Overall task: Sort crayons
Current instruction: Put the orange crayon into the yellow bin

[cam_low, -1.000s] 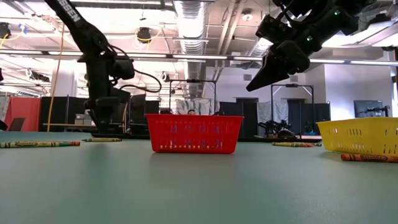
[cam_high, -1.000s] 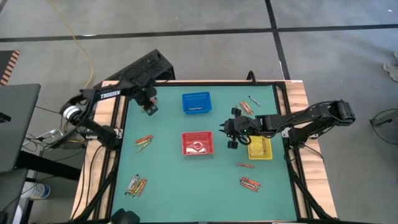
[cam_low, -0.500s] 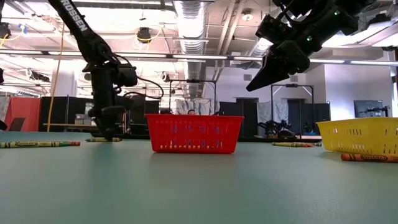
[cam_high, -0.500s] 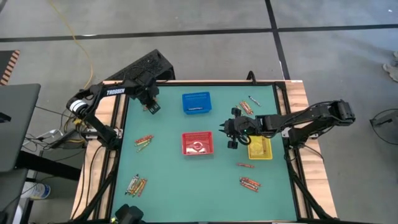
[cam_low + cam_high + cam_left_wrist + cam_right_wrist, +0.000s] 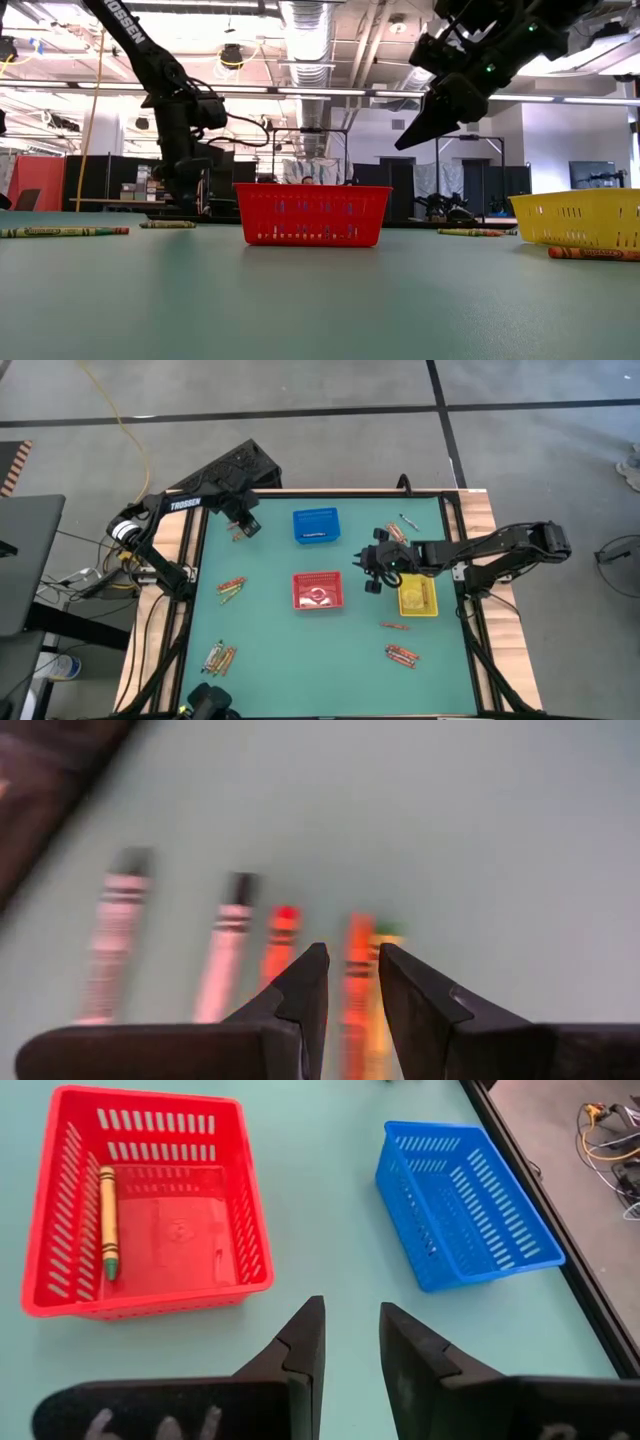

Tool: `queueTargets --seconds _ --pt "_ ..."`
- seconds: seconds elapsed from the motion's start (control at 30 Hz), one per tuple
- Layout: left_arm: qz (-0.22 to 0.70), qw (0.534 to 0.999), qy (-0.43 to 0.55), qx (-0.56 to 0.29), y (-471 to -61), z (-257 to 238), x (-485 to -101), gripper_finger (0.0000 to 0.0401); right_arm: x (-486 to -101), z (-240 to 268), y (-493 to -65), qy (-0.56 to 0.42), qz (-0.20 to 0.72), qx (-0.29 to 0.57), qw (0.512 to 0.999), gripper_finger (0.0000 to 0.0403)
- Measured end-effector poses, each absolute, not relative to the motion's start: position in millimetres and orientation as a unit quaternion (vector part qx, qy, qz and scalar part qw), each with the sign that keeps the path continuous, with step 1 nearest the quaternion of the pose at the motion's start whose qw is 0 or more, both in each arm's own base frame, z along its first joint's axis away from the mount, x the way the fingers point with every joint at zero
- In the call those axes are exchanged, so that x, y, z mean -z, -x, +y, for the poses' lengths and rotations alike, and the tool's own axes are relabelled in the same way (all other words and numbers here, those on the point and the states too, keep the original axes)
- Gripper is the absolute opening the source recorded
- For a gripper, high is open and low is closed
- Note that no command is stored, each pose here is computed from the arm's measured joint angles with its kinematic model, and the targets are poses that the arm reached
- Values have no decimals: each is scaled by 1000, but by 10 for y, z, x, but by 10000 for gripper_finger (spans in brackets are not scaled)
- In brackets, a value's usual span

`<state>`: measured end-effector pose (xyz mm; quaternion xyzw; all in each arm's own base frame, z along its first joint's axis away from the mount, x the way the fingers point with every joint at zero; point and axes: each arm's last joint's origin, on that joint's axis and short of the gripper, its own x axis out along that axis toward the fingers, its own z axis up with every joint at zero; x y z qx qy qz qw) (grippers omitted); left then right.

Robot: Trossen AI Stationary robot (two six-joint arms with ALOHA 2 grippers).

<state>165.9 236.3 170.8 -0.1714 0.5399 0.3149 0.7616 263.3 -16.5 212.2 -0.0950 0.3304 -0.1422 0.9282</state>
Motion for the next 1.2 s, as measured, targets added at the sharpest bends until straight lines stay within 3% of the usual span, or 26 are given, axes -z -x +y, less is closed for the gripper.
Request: queueTargets --seconds 0.37,0.7,0.9,1.2 --pt "536 759 149 -338 -1670 2404 -1715 82 -2120 -161 -2634 92 331 132 930 92" --pt "573 726 165 -343 -1724 2496 -1377 82 -2115 -160 -2630 91 334 131 929 92" --pt "577 729 162 -330 -1751 2492 -1337 80 -2115 -163 -2630 92 334 131 929 92" --pt "572 738 166 -318 -1761 2493 -1334 10 -2115 -164 -2630 91 334 131 929 92"
